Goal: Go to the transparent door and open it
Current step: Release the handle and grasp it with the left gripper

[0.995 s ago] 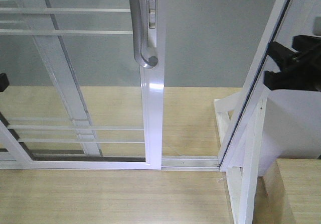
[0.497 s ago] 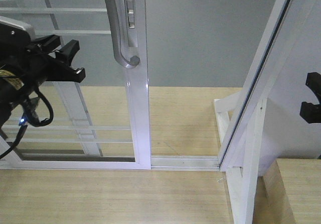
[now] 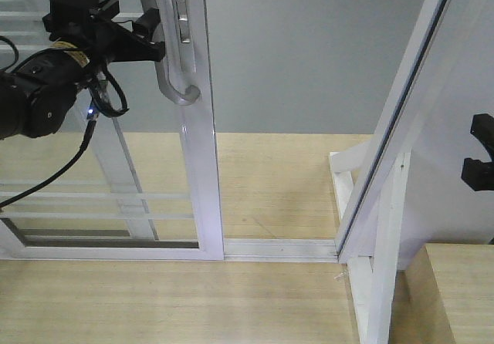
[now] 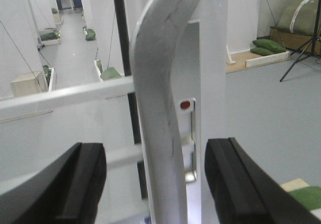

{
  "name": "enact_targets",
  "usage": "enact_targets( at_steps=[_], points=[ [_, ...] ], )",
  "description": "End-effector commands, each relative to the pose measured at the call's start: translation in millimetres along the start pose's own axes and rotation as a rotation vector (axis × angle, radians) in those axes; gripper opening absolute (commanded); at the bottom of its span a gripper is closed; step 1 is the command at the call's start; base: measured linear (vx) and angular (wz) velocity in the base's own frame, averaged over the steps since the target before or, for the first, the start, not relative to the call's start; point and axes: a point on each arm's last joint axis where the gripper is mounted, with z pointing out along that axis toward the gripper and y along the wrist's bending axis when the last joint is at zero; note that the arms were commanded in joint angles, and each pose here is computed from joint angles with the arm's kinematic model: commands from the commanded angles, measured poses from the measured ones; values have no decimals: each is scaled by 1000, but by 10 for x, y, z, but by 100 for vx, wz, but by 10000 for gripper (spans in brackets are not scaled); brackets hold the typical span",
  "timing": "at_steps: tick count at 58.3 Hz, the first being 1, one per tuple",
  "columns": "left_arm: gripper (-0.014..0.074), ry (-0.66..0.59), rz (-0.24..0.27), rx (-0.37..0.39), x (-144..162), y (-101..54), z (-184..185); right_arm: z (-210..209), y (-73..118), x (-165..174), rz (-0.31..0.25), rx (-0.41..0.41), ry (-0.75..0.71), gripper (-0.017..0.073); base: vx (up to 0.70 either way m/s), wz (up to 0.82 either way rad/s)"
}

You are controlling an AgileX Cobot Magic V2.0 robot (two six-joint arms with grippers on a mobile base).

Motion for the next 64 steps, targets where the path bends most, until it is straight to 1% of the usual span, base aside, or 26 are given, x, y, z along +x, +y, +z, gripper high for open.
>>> enact_targets(
  at_steps=[1, 8, 12, 16, 24, 29, 33, 49, 60, 64],
  points=[
    [545, -168, -24, -8, -366, 10, 79, -43, -1, -143, -12, -11, -89, 367, 0, 0],
    [545, -174, -77, -45, -360, 60, 236, -42, -2, -140, -12, -10, -86, 367, 0, 0],
    [545, -181, -97, -64, -353, 87, 314, -42, -2, -140, -12, -10, -86, 367, 0, 0],
    [545, -189, -87, -75, -358, 113, 376, -42, -2, -140, -12, -9, -85, 367, 0, 0],
    [544, -198, -89, -105, -351, 172, 476, -42, -5, -133, -11, -6, -77, 367, 0, 0],
    [534, -199, -107, -126, -352, 228, 472, -41, -12, -116, -11, 1, -59, 365, 0, 0],
    [515, -189, -107, -135, -342, 271, 467, -40, -20, -100, -11, 9, -41, 365, 0, 0],
    [428, -116, -112, -130, -345, 268, 442, -40, -22, -94, -11, 12, -35, 365, 0, 0],
    [389, -110, -114, -154, -341, 371, 427, -40, -22, -93, -11, 12, -34, 365, 0, 0],
    [388, -104, -128, -173, -365, 435, 400, -40, -23, -91, -11, 13, -32, 365, 0, 0]
  ],
)
